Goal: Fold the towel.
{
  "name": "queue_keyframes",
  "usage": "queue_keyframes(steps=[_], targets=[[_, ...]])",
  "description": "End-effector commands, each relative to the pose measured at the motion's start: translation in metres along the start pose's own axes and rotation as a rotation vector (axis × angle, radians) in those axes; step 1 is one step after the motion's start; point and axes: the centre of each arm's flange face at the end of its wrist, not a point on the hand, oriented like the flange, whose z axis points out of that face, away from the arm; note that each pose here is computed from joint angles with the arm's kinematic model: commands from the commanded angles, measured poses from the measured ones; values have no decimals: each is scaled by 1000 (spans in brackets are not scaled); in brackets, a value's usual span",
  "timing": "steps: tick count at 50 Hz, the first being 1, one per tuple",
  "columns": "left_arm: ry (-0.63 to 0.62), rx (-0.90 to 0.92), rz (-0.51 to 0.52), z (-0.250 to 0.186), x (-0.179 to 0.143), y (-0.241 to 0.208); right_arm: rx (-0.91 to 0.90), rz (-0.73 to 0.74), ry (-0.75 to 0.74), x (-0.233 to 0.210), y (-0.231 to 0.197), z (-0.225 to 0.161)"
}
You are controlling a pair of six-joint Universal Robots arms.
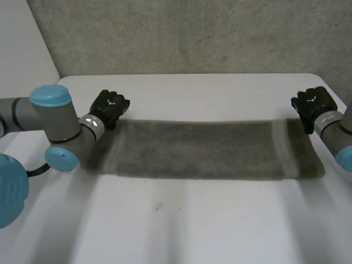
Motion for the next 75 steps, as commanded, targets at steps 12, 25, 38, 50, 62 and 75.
queue_keyframes(steps=[12,25,38,50,62,75], targets=[[48,-84,-153,-84,5,-36,-11,63,-33,10,-33,-78],[7,-22,-255,-149,27,-28,-237,174,-210,-13,26,-124],[-15,14,-281,-149,28,-25,-166,240,-183,-15,51,-108],[-16,12,-283,-150,29,-24,-175,235,-121,-1,65,-99],[-25,16,-284,-153,26,-26,-210,191,53,65,91,-84],[-44,49,-282,-156,19,-35,-97,83,83,83,27,-77]])
